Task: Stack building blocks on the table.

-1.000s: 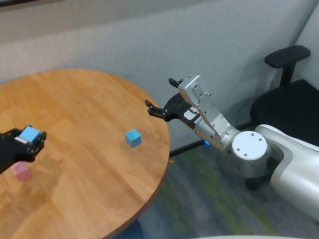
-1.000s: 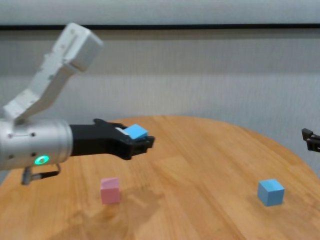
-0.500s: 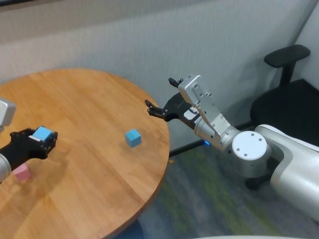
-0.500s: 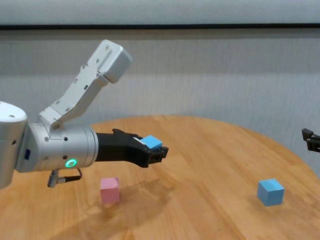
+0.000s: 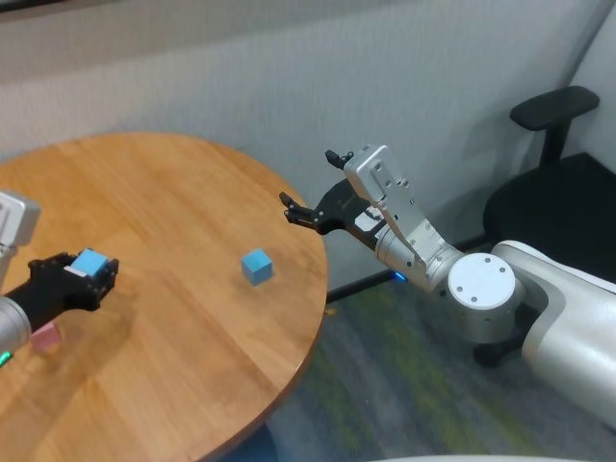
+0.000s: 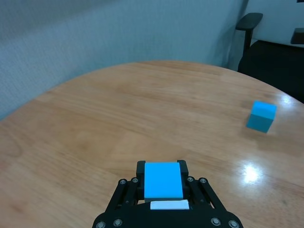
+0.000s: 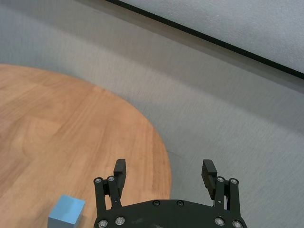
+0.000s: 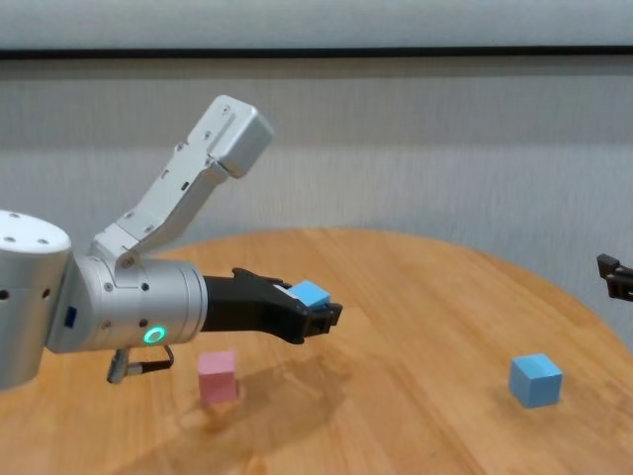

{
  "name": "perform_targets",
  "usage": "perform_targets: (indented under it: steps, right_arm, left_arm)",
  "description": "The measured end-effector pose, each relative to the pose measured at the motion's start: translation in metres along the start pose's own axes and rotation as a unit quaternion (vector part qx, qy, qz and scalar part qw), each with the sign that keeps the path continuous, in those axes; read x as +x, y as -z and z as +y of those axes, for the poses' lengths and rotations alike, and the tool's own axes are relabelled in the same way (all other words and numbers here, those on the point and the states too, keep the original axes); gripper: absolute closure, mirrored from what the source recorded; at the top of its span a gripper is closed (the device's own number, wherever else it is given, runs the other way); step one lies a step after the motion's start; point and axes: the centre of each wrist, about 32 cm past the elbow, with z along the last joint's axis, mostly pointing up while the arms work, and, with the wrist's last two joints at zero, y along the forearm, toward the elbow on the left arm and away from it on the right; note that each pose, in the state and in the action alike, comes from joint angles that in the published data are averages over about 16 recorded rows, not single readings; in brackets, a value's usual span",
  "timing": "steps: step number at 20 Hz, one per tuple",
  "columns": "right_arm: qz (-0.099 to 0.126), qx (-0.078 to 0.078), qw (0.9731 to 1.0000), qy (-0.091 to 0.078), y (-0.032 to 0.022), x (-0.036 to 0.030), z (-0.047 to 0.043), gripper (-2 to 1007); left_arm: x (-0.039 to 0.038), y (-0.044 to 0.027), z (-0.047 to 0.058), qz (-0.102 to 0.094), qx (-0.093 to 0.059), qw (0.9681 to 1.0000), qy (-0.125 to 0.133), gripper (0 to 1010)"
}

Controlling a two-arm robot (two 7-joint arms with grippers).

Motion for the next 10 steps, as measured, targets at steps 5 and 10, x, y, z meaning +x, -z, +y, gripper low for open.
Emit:
perform_targets:
  steps: [5,10]
  right_arm:
    - [0.000,0.000,1.0000,0.000,0.0000,0.0000,0.0000,0]
    - [0.000,0.000,1.0000,0.000,0.0000,0.0000,0.0000,0]
  left_arm:
    - [-0.0050,0.0026,-0.0038,0.003,0.001,1.0000,0.004,614]
    - [-0.0084,0.0050,-0.0095,0.007,0.003,0.9999,0.007,614]
